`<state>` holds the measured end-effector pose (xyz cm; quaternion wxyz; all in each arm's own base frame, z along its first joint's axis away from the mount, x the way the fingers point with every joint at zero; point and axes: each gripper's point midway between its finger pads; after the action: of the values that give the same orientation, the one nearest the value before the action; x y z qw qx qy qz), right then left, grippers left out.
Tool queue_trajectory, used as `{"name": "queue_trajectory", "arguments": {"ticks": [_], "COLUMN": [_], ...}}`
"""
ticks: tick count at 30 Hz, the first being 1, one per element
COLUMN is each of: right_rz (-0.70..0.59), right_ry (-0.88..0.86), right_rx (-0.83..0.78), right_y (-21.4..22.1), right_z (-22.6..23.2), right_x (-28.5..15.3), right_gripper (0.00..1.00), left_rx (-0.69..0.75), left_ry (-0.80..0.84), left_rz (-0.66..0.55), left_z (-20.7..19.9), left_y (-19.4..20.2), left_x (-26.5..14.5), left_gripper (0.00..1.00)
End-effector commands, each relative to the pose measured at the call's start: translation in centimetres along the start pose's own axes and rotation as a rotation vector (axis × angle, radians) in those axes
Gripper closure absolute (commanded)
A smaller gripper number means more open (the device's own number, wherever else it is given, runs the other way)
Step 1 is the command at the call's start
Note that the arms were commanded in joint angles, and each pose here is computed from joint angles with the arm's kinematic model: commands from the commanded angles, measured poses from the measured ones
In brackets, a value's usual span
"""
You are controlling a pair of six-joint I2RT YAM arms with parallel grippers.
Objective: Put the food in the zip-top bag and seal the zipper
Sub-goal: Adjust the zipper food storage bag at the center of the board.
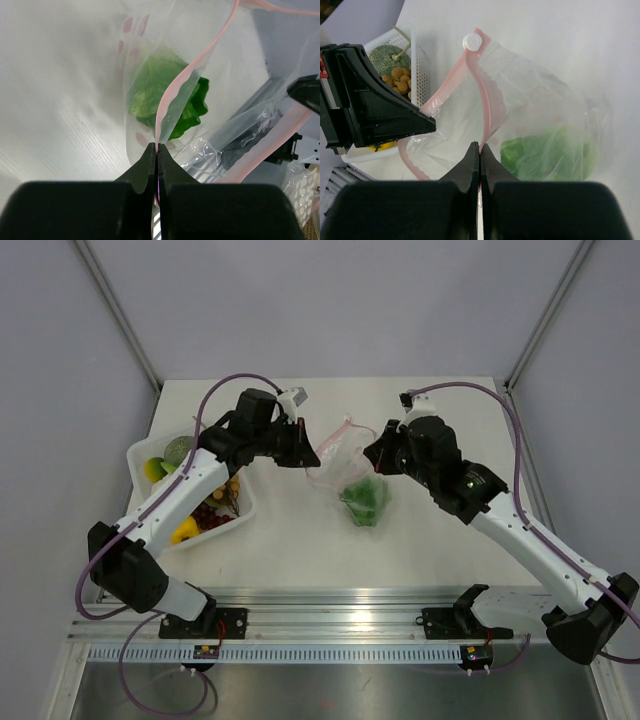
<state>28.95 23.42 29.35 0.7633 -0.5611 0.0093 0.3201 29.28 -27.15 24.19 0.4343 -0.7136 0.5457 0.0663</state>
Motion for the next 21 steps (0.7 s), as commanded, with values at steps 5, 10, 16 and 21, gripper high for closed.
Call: {"name": "queue_trajectory", "arguments": {"ticks": [5,10,16,21], "right_rz": [-0.249,-0.187,-0.021,0.117], "right_ry": [-0.078,-0.125,-0.202,-0.261], "right_rx": [-0.047,-0.027,0.017,0.021], "right_y": [-9.7,-7.5,-1.6,1.8], "right_z": [3.2,3.6,4.3,5.2], "right_x": [-4.1,-3.0,0.8,3.0], "right_gripper": [1.00,1.00,1.00,1.00], "left_rx": [0.167,0.173,0.135,0.123], "left_ry": [0.199,0.149,-0.002,-0.027], "left_rz": [-0.150,-0.080,-0.028,-0.031], "left_z": [-7.4,-4.7,1.6,3.5], "left_y": [-5.2,-2.6,0.3,0.0], "left_x": [-4.8,-3.5,-1.9,-2.6], "left_gripper": [1.00,1.00,1.00,1.00]}}
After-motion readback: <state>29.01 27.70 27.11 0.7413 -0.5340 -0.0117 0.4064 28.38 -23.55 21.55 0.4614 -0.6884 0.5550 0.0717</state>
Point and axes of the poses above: each gripper's point midway between its finger pads, its own x axis out along the fingers, its own z axis along the line the jaws close on, y = z × x, and after that the axes turned 5 degrees about -x, right-handed
